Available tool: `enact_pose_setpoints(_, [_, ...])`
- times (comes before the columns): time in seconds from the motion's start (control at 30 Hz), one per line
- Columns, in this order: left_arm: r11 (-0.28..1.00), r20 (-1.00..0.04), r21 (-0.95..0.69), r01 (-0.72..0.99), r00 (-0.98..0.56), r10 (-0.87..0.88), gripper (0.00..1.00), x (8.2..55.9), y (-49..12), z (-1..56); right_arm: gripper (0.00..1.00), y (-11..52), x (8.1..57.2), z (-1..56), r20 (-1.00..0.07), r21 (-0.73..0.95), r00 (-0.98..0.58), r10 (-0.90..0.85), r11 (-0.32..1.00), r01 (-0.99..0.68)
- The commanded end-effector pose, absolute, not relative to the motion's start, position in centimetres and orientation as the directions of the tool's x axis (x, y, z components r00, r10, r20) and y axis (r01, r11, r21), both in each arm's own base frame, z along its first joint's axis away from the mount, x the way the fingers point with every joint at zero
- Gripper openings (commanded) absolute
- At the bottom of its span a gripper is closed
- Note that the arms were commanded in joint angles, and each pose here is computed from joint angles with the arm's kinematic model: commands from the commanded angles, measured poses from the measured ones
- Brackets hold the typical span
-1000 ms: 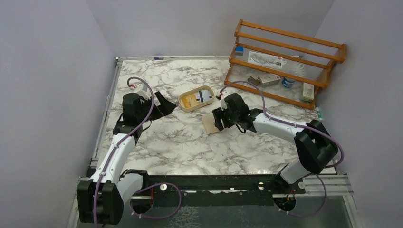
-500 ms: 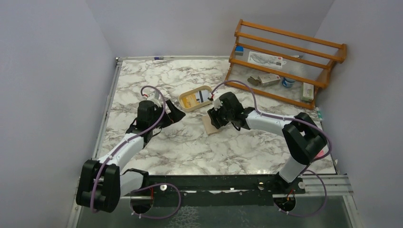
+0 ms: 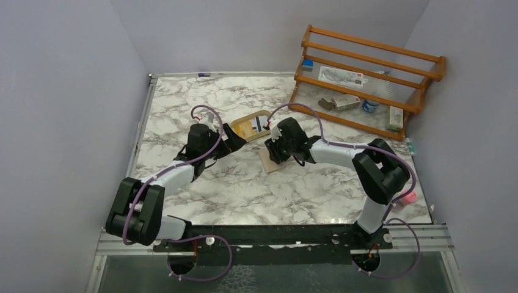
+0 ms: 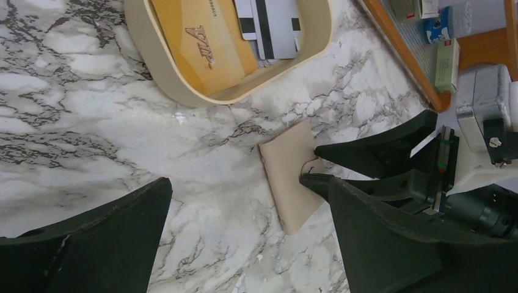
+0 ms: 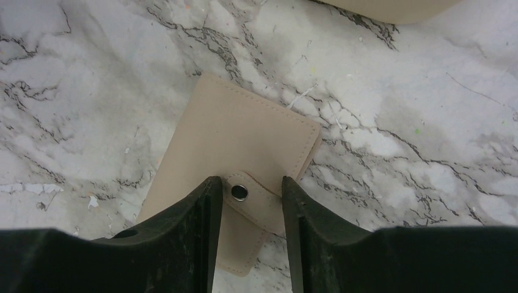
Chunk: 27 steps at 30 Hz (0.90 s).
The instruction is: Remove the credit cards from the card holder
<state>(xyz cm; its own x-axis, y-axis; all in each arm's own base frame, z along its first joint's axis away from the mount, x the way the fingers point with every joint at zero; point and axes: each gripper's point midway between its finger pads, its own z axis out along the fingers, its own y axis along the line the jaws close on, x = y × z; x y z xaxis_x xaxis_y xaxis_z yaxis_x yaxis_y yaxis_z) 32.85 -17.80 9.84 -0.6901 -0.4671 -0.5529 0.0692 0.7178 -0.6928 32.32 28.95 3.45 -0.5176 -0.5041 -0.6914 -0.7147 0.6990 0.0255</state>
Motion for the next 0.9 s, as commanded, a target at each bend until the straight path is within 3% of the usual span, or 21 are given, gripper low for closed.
enact_pose_setpoints(0.0, [0.71, -0.594, -0.695, 0.115, -0.647, -0.477, 0.99, 34.1, -18.7, 11.5, 0.4, 29.8, 32.0, 2.3, -0.679, 0.058, -0.536, -0.502, 0.691, -0.72])
enact_pose_setpoints(0.2, [0.712, -0.588, -0.693, 0.115, -0.66, -0.467, 0.98, 33.3, -19.4, 10.6, 0.02, 29.1, 31.2, 1.3, -0.661, 0.075, -0.568, -0.491, 0.71, -0.7])
enact_pose_setpoints(0.63, [0.724, -0.578, -0.672, 0.154, -0.72, -0.383, 0.98, 30.4, -23.9, 7.5, 0.01, 29.7, 30.2, 4.9, -0.718, 0.205, -0.62, -0.316, 0.755, -0.622])
enact_pose_setpoints(0.87, [0.712, -0.58, -0.681, 0.168, -0.718, -0.385, 0.96, 30.7, -24.7, 6.4, 0.01, 30.5, 28.7, 7.5, -0.743, 0.315, -0.632, -0.22, 0.719, -0.62])
